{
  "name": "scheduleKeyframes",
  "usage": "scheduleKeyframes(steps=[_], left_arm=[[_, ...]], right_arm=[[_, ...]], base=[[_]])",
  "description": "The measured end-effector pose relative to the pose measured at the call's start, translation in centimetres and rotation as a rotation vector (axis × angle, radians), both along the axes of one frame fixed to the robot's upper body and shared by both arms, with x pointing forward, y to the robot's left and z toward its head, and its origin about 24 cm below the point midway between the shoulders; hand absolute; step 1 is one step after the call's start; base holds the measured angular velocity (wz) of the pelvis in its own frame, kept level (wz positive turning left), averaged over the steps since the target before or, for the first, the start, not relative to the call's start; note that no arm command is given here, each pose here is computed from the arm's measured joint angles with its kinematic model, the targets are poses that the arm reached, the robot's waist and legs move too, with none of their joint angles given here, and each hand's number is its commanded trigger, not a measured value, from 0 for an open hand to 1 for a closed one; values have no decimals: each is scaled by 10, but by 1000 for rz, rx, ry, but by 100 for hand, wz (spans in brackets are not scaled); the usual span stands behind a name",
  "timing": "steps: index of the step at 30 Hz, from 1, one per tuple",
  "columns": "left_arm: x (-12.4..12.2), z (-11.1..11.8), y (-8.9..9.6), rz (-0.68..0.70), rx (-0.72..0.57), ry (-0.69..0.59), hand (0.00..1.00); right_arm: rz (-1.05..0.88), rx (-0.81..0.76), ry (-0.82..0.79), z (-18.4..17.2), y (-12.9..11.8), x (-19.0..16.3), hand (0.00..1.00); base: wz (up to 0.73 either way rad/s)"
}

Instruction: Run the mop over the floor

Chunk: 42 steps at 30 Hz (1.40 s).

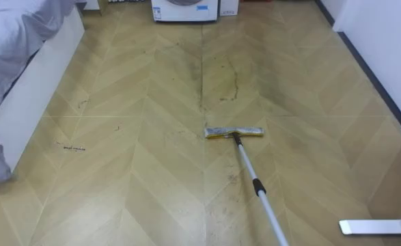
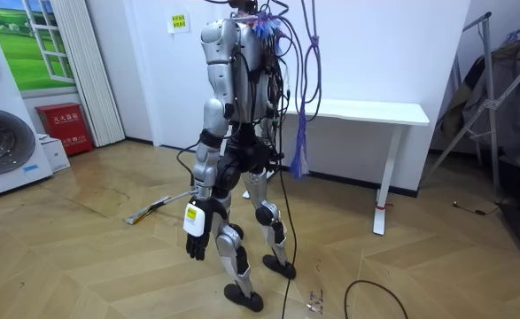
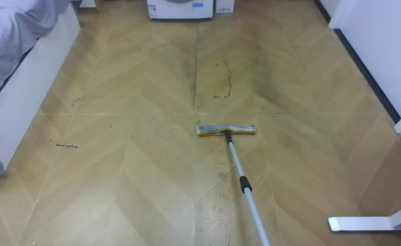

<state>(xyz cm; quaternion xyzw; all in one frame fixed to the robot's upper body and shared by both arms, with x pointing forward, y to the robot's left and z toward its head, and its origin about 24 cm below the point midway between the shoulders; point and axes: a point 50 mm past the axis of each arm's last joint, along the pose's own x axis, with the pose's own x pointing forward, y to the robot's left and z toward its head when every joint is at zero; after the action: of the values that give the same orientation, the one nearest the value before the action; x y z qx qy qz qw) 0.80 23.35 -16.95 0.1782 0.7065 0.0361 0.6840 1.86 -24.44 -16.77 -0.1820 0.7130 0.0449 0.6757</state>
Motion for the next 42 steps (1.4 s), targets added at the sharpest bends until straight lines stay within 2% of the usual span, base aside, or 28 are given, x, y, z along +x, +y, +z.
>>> scheduleKeyframes(steps=[24, 42], left_arm=[[0, 0, 0, 0, -11, 2, 0], [20, -1, -5, -50, -7, -28, 0]], right_arm=[[-7, 4, 4, 0, 0, -1, 100], [-5, -7, -11, 0, 1, 15, 100]], base=[[0], [0]])
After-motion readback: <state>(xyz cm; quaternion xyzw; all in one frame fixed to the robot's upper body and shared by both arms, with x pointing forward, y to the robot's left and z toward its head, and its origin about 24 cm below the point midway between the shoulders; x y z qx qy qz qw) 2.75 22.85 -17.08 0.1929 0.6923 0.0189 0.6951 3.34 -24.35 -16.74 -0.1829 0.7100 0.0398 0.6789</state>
